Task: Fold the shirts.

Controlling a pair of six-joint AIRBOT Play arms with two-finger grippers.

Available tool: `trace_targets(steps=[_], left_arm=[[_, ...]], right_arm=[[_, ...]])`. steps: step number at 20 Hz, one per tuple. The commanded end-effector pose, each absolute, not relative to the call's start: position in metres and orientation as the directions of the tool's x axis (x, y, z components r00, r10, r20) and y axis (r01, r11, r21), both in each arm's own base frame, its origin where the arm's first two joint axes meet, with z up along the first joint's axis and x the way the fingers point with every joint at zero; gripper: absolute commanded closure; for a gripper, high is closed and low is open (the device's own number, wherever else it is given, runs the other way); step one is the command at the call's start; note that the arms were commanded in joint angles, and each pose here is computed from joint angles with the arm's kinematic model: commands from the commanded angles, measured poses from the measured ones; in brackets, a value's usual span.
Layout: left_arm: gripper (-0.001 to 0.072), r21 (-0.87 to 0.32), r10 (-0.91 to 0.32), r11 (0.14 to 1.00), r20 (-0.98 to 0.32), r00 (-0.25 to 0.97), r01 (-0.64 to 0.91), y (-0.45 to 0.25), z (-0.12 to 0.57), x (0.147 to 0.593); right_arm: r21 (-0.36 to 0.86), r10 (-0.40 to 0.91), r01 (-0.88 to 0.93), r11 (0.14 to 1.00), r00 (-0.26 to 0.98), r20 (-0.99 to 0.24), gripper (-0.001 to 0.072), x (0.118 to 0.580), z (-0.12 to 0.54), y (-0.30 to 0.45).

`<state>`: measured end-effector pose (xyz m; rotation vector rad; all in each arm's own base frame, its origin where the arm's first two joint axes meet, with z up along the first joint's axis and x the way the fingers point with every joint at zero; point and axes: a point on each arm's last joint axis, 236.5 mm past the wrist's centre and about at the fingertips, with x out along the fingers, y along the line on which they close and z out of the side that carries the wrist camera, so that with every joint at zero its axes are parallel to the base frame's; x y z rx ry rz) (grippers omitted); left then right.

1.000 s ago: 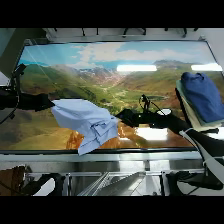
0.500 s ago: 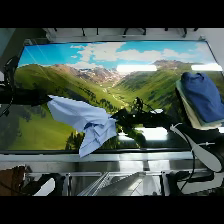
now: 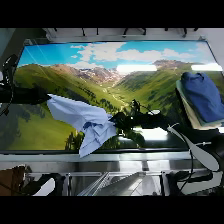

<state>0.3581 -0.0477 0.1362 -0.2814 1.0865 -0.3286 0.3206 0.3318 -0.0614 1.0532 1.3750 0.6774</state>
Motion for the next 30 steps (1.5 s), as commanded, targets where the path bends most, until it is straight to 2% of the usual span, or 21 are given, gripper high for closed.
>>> trace_targets(steps=[1, 5, 7, 10, 11, 12, 15, 16, 19, 21, 23, 25, 27, 30], left_arm=[[0.0696, -0.38, -0.394, 0.917, -0.811, 0.433, 0.123, -0.048, 0.138, 0.36], [0.0696, -0.38, -0.395, 0.917, -0.811, 0.433, 0.123, -0.048, 0.138, 0.359], [0.0696, -0.38, -0.395, 0.917, -0.811, 0.432, 0.123, -0.048, 0.138, 0.359], [0.0696, -0.38, -0.395, 0.917, -0.811, 0.432, 0.123, -0.048, 0.138, 0.359], [0.0696, -0.381, -0.395, 0.917, -0.811, 0.432, 0.123, -0.048, 0.138, 0.359], [0.0696, -0.38, -0.394, 0.917, -0.812, 0.431, 0.123, -0.048, 0.137, 0.359], [0.0696, -0.379, -0.391, 0.918, -0.813, 0.43, 0.118, -0.046, 0.137, 0.359], [0.0696, -0.379, -0.387, 0.919, -0.814, 0.434, 0.107, -0.041, 0.137, 0.359], [0.0696, -0.384, -0.359, 0.923, -0.818, 0.449, 0.038, -0.015, 0.136, 0.358], [0.0696, -0.389, -0.34, 0.921, -0.824, 0.454, -0.015, 0.003, 0.137, 0.352], [0.0696, -0.387, -0.31, 0.92, -0.807, 0.502, -0.054, 0.014, 0.151, 0.347], [0.0697, -0.372, -0.29, 0.928, -0.768, 0.571, -0.03, 0.011, 0.174, 0.344], [0.0697, -0.345, -0.282, 0.939, -0.731, 0.621, 0.021, -0.002, 0.199, 0.333], [0.0697, -0.277, -0.27, 0.956, -0.689, 0.673, 0.101, -0.019, 0.244, 0.306]], right_arm=[[0.887, 0.883, 0.169, 0.429, 0.13, -0.451, 0.0307, 0.316, -0.066, 0.344], [0.905, 0.899, 0.184, 0.383, 0.153, -0.411, 0.0309, 0.319, -0.065, 0.356], [0.91, 0.901, 0.189, 0.37, 0.164, -0.401, 0.0351, 0.322, -0.067, 0.357], [0.917, 0.908, 0.202, 0.344, 0.178, -0.379, 0.0351, 0.325, -0.068, 0.361], [0.925, 0.915, 0.185, 0.332, 0.175, -0.364, 0.0482, 0.324, -0.066, 0.365], [0.936, 0.925, 0.142, 0.322, 0.166, -0.343, 0.0694, 0.323, -0.06, 0.367], [0.96, 0.952, 0.108, 0.259, 0.139, -0.272, 0.0696, 0.322, -0.033, 0.359], [0.96, 0.954, 0.082, 0.267, 0.117, -0.275, 0.0696, 0.321, -0.024, 0.349], [0.903, 0.9, 0.031, 0.429, 0.07, -0.43, 0.0696, 0.315, -0.01, 0.288], [0.844, 0.84, -0.011, 0.535, 0.105, -0.532, 0.0696, 0.308, 0.02, 0.235], [0.761, 0.752, -0.059, 0.646, 0.221, -0.621, 0.0696, 0.302, 0.059, 0.186], [0.65, 0.648, -0.134, 0.748, 0.36, -0.671, 0.0696, 0.295, 0.103, 0.153], [0.562, 0.589, -0.201, 0.802, 0.418, -0.691, 0.0696, 0.28, 0.14, 0.139], [0.474, 0.548, -0.277, 0.836, 0.473, -0.69, 0.0696, 0.262, 0.194, 0.129]])
